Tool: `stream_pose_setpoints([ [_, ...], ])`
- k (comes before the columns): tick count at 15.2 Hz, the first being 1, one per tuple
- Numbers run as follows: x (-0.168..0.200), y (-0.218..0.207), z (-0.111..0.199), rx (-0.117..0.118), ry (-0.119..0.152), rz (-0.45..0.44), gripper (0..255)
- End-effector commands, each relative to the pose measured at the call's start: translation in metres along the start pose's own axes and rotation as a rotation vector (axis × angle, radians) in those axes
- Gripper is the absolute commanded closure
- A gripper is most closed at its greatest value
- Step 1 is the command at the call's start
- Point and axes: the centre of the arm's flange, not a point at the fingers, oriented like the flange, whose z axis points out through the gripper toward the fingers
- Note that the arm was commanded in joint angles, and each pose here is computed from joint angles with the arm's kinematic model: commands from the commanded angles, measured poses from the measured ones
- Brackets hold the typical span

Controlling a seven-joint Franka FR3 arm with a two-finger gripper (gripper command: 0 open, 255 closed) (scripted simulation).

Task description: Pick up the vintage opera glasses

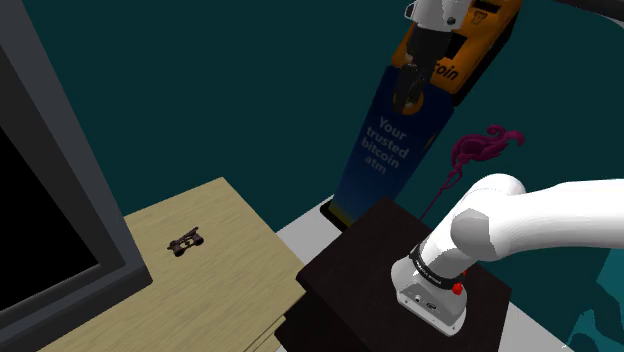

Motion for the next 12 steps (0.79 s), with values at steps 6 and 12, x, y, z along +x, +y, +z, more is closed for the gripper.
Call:
stream_pose_setpoints([
  [6,0.036,-0.037,0.039,-0.011,0.028,-0.068,0],
  [12,0.078,-0.083,0.084,-0.024,0.061,-0.149,0],
])
